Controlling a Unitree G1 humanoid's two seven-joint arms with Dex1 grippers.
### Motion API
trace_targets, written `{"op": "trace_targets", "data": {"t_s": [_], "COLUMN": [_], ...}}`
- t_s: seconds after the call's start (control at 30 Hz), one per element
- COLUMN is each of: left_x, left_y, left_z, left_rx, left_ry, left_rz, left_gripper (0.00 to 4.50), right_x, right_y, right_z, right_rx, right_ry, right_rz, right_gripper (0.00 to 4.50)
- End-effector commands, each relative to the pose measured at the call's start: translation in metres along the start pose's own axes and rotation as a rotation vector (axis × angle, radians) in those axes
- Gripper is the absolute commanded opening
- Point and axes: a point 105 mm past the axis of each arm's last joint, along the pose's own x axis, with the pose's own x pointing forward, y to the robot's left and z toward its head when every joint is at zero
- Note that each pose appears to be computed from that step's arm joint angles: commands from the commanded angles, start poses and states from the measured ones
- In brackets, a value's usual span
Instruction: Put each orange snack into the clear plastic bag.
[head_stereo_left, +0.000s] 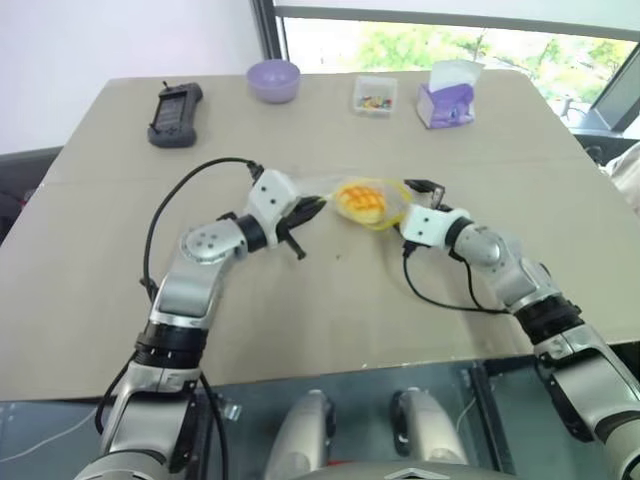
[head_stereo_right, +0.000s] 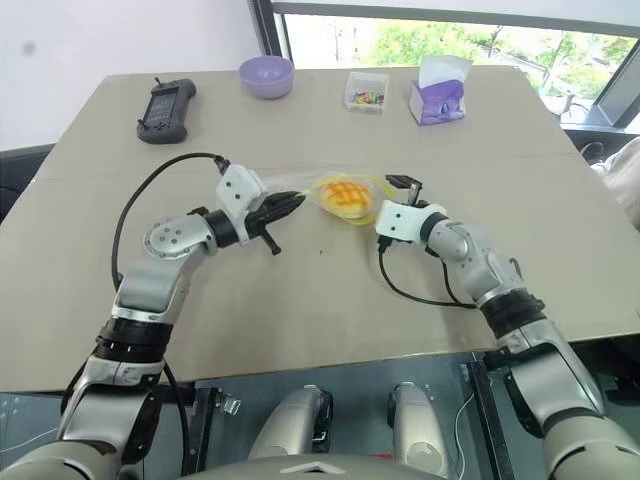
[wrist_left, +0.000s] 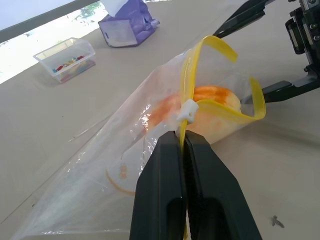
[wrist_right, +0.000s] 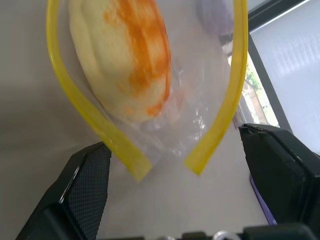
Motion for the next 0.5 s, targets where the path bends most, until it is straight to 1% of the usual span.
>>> {"op": "trace_targets", "data": {"t_s": [0.03,0.13,0.17,0.2,0.23,0.3,0.4,0.43,0.47,0.5], "left_x": [-0.005,-0.007,-0.008,-0.008,-0.009,-0.010,-0.013,-0.013,-0.014,-0.015], "left_y": [-0.001,-0.002,-0.003,-0.004,-0.004,-0.005,-0.008,-0.009,-0.009,-0.010], "left_z": [0.013,0.010,0.009,0.009,0.009,0.008,0.007,0.007,0.006,0.006], "left_rx": [0.067,0.094,0.098,0.101,0.108,0.124,0.163,0.180,0.198,0.215], "left_ry": [-0.035,-0.023,-0.022,-0.022,-0.021,-0.020,-0.021,-0.023,-0.025,-0.029], "left_rz": [0.001,-0.005,-0.006,-0.007,-0.009,-0.013,-0.021,-0.025,-0.029,-0.035], "left_gripper": [0.00,0.00,0.00,0.00,0.00,0.00,0.00,0.00,0.00,0.00], "right_x": [0.001,0.001,0.001,0.001,0.001,0.001,0.000,-0.001,-0.002,-0.003], "right_y": [-0.020,-0.019,-0.018,-0.018,-0.017,-0.017,-0.021,-0.023,-0.026,-0.028], "right_z": [0.011,0.014,0.013,0.013,0.013,0.012,0.011,0.011,0.011,0.011], "right_rx": [0.026,0.069,0.075,0.078,0.080,0.096,0.096,0.098,0.099,0.100], "right_ry": [-0.060,-0.082,-0.084,-0.085,-0.086,-0.089,-0.094,-0.097,-0.098,-0.099], "right_rz": [-0.050,-0.029,-0.021,-0.014,-0.007,0.003,0.006,0.004,0.003,0.003], "right_gripper": [4.46,4.46,4.06,3.92,3.58,2.70,1.20,0.88,0.34,0.03]}}
